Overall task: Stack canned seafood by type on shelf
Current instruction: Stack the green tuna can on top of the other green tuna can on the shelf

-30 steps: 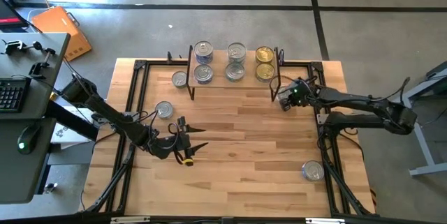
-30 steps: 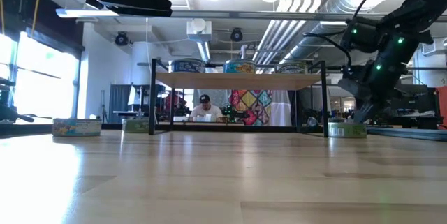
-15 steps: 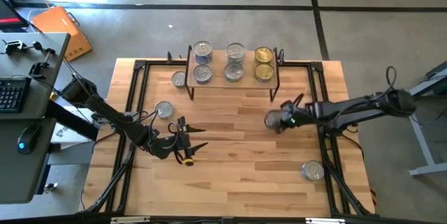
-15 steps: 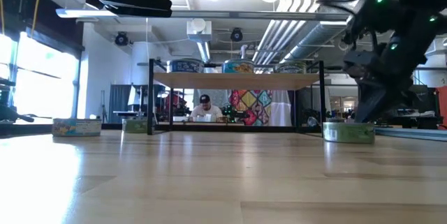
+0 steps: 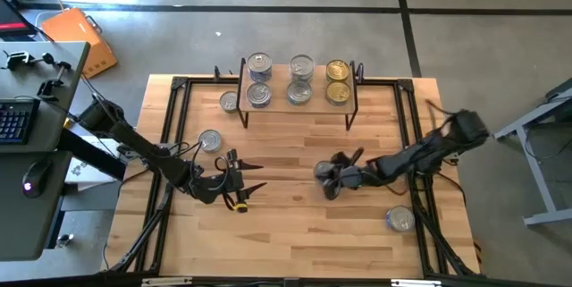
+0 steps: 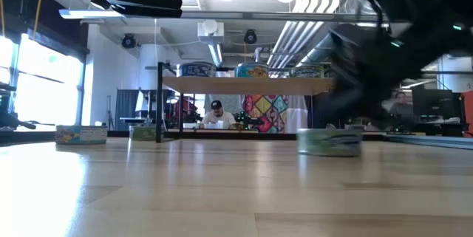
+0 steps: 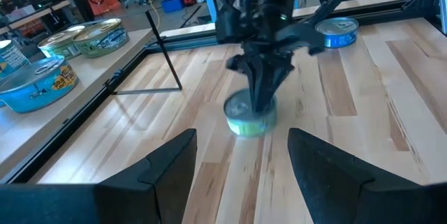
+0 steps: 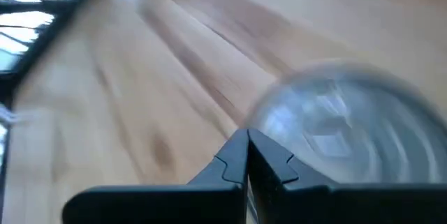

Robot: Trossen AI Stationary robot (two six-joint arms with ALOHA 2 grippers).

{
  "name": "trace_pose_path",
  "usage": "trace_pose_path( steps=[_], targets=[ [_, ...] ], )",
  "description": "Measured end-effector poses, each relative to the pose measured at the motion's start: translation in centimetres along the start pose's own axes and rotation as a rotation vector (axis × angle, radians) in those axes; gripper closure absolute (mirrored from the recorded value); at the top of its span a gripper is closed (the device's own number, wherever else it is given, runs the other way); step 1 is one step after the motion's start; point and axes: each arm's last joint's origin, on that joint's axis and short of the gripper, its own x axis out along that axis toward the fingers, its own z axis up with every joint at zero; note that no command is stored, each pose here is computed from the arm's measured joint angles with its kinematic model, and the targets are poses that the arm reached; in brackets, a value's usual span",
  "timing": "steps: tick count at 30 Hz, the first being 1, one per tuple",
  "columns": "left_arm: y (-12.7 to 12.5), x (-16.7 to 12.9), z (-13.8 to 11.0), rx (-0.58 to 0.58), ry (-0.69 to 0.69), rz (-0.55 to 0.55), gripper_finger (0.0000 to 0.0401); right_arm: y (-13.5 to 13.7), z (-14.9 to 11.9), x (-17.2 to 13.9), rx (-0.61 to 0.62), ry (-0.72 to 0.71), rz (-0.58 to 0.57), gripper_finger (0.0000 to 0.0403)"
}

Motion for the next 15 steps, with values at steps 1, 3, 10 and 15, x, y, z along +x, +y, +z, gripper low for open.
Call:
trace_pose_path(
  steps=[1, 3, 10, 15],
  targets=[
    [0.0, 0.0, 0.0, -0.001, -0.001, 0.0, 0.0183, 1.0, 0.4, 0.7, -0.057, -0.043, 0.032, 0.0403],
    [0.0, 0.0, 0.0, -0.001, -0.001, 0.0, 0.0183, 3.1, 1.3, 1.8, -0.174, -0.114, 0.08, 0.0403],
    [-0.1, 0.0, 0.0, -0.019, 0.003, -0.024, 0.0183, 8.7, 4.8, 1.4, -0.677, -0.193, 0.095, 0.0403],
    [-0.1, 0.0, -0.1, -0.03, 0.007, -0.026, 0.0183, 10.0, 6.8, -1.4, -0.872, -0.01, -0.004, 0.0402]
  ],
)
